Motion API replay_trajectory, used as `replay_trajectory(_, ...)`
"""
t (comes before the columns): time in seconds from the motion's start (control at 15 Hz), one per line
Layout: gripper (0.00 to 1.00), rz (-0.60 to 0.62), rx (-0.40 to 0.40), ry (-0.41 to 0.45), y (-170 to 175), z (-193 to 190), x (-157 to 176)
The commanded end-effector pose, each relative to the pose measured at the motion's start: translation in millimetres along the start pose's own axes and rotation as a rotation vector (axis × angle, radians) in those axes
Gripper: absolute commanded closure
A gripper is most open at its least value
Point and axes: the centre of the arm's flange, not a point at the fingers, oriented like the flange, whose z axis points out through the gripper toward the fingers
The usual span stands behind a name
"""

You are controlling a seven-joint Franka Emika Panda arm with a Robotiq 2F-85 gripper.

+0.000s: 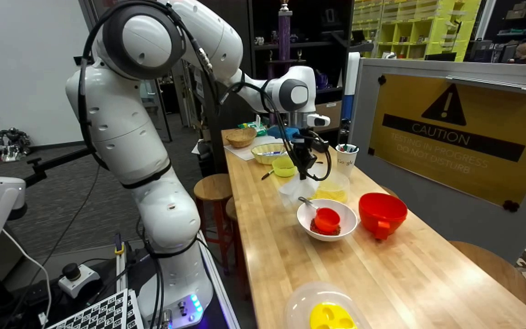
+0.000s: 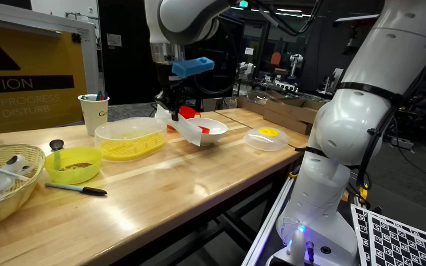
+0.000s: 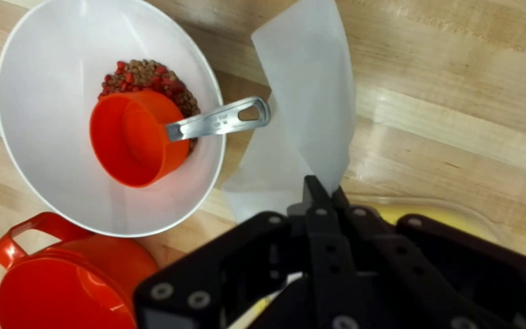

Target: Use the white napkin to wipe the yellow container.

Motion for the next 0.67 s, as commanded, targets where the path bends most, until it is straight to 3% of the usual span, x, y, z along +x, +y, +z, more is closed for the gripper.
replay_trajectory(0.0,1.0,0.026,-0.011,0.052,-9.6,-24.1,-1.0)
replay_trajectory(0.6,1.0,0.069,-0.106,0.117,-57.1,-39.4,23.9)
